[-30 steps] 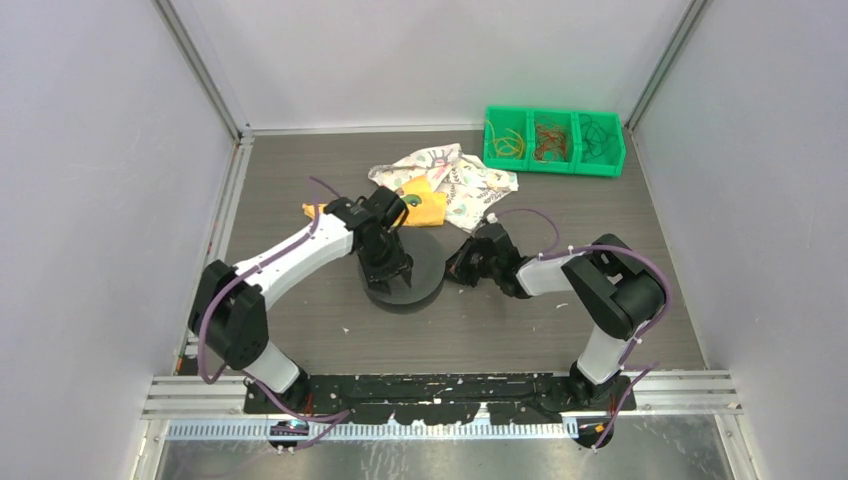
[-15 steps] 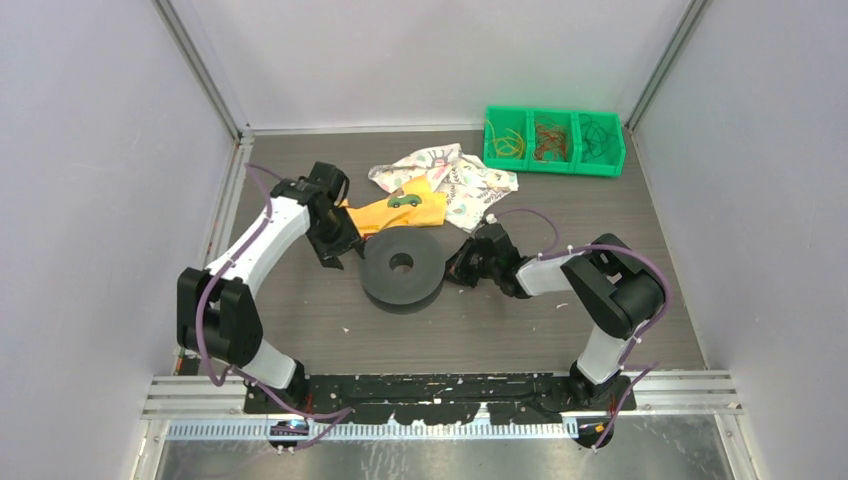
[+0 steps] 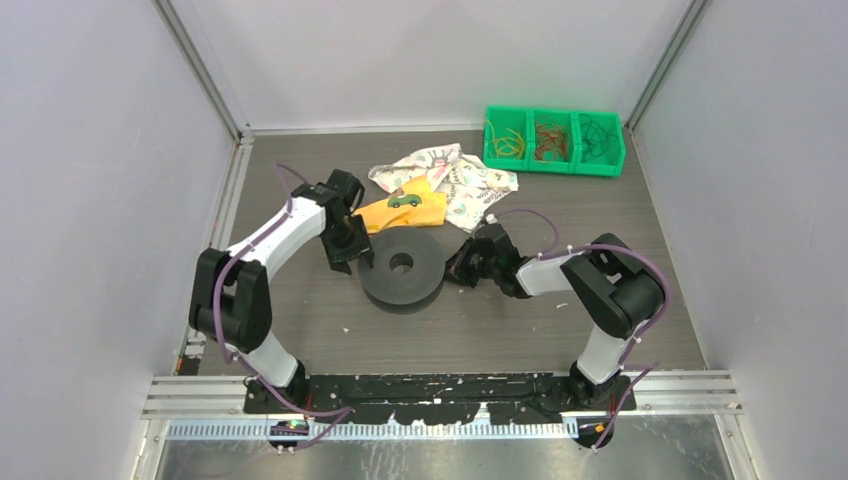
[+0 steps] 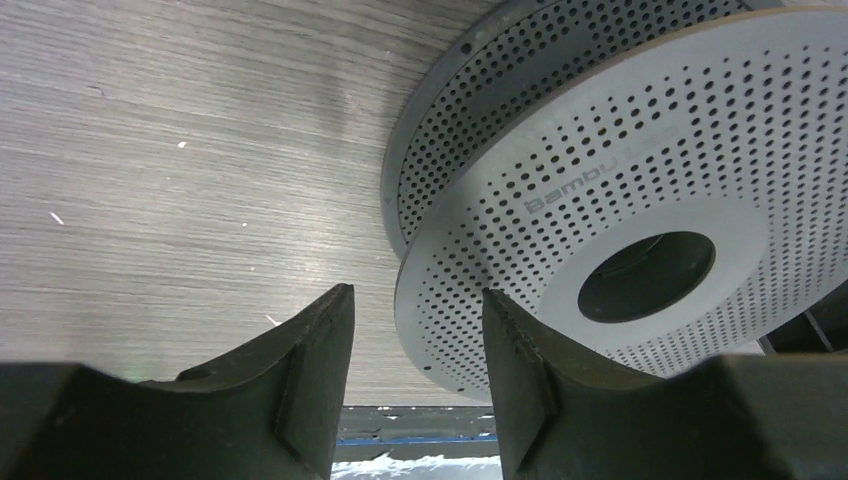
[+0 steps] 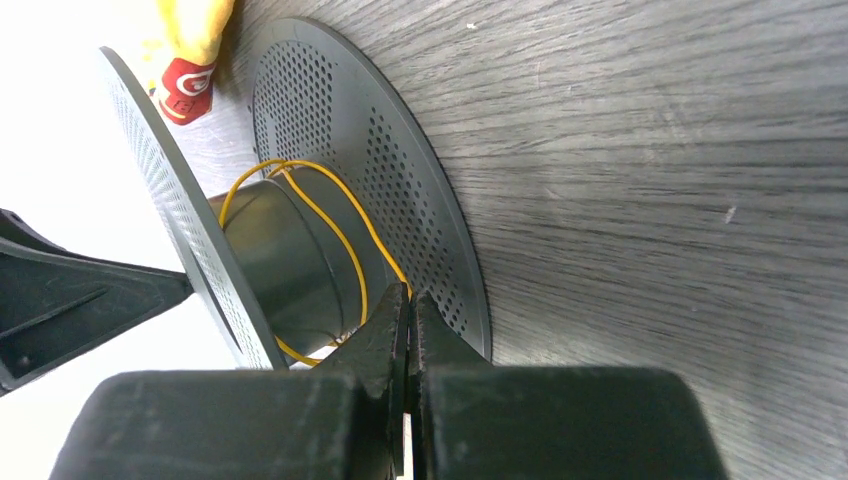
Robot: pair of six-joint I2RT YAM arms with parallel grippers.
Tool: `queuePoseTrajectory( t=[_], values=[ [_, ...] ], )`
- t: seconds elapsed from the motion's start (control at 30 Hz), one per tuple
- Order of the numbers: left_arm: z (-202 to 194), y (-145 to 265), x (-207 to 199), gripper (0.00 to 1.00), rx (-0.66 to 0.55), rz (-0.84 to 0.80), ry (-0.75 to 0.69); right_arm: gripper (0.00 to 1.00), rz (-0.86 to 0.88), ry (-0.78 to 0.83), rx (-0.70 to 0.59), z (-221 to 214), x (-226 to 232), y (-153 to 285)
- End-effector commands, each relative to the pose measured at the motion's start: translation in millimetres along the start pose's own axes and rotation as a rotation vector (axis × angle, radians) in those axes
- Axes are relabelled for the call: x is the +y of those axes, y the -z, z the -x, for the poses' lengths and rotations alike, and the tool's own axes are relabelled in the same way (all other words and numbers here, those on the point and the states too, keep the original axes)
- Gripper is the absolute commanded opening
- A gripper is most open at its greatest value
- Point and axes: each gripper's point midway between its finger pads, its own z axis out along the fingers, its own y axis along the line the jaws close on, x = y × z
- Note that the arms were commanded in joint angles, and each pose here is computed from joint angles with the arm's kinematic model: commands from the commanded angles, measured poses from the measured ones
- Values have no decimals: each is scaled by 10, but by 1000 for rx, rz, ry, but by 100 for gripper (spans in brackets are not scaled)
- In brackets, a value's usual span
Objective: Wrap the cables
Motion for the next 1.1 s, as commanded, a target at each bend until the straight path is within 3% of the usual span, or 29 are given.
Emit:
queuePoseTrajectory(
  t=[0.0, 0.73, 0.93, 1.07],
  values=[
    [24, -57, -171, 50, -17, -57, -28, 1, 46, -3, 0, 0, 114, -3],
    [-742, -170, -285, 46, 69, -86, 15, 1, 54, -20, -18, 24, 112, 6],
    [-731, -162, -329, 46, 68, -92, 7, 20, 84, -26, -21, 32, 188, 27],
    [-714, -151, -348, 45, 64, -93, 3, 25, 91, -26, -34, 56, 226, 65]
  ],
)
